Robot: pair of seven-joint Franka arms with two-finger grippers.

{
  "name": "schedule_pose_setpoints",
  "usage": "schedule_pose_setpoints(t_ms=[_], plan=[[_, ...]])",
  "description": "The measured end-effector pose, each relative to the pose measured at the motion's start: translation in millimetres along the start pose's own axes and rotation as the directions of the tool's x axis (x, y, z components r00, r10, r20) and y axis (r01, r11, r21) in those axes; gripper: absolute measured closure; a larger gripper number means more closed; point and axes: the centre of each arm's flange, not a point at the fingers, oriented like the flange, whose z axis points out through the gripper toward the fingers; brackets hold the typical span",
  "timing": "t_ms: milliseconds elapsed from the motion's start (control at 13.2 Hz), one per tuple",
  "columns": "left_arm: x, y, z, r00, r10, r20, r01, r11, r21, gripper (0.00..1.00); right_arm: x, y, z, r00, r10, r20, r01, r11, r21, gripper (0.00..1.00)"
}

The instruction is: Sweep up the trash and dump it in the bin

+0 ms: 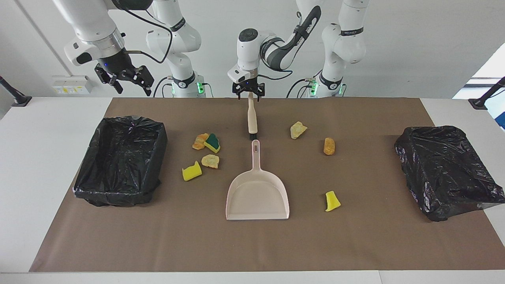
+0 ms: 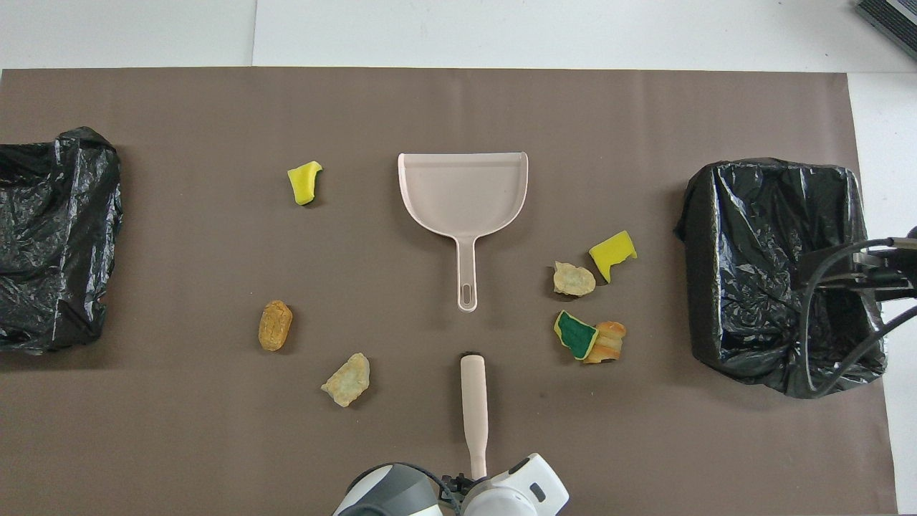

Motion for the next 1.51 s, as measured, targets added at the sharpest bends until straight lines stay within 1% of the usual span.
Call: schedule_pose_setpoints(t_ms=[76,227,302,454,605,756,832,983,1134,1285,1361,1436,1512], plan=[[0.2,-1.4,0.9,1.000,-0.003,0.006,0.003,1.000,0.006,0.37,0.0,0.0,0.0,1.000,0.000,0.000,0.000,1.000,0.000,0.00],[3.0,-6.7,2.6,1.000,-0.017,0.022,0.016,1.000,0.024,0.69,-0.1,-0.3,0.2,1.000,-0.002,0.000,0.002,1.000,0.000,0.00],[6.4,-10.8,2.4,0.999,-0.029,0.031,0.028,0.999,0.036,0.73,-0.2,-1.1,0.9,1.000,-0.004,0.002,0.004,1.000,0.000,0.00],[25.0,-25.9,-8.7,0.996,-0.075,0.055,0.071,0.996,0.060,0.73,-1.3,-10.6,3.7,1.000,-0.023,0.007,0.023,1.000,-0.002,0.00],[48.7,-45.5,-37.3,0.991,-0.111,0.072,0.106,0.992,0.068,0.73,-1.7,-25.6,4.4,0.999,-0.052,-0.003,0.052,0.999,-0.003,0.00],[67.7,-71.6,-66.2,0.985,-0.154,0.077,0.150,0.987,0.065,0.73,3.7,-34.6,6.7,0.998,-0.057,-0.026,0.057,0.998,0.000,0.00],[78.6,-88.8,-77.1,0.982,-0.178,0.068,0.174,0.983,0.063,0.73,8.2,-43.0,10.8,0.998,-0.051,-0.032,0.052,0.999,0.008,0.00],[107.1,-125.6,-91.8,0.981,-0.192,0.031,0.190,0.980,0.061,0.73,22.0,-70.1,27.3,1.000,-0.014,-0.020,0.014,1.000,0.017,0.00],[141.6,-171.9,-102.0,0.988,-0.153,0.017,0.152,0.987,0.048,0.73,42.3,-107.7,50.0,1.000,0.011,0.004,-0.011,1.000,0.012,0.00],[181.1,-226.3,-112.1,0.997,-0.073,-0.004,0.073,0.996,0.043,0.73,66.4,-151.4,80.5,0.999,0.042,0.018,-0.042,0.999,0.002,0.00],[204.4,-250.8,-118.9,0.999,-0.027,-0.020,0.027,0.999,0.039,0.73,76.9,-177.4,100.4,0.999,0.052,0.016,-0.052,0.999,0.007,0.00],[229.2,-272.5,-123.9,0.999,0.012,-0.033,-0.011,0.999,0.038,0.73,84.3,-206.6,121.7,0.998,0.064,0.001,-0.064,0.998,0.017,0.00],[255.2,-293.0,-125.0,0.998,0.045,-0.042,-0.044,0.998,0.043,0.73,87.1,-236.4,143.8,0.997,0.076,-0.008,-0.076,0.997,0.024,0.00]])
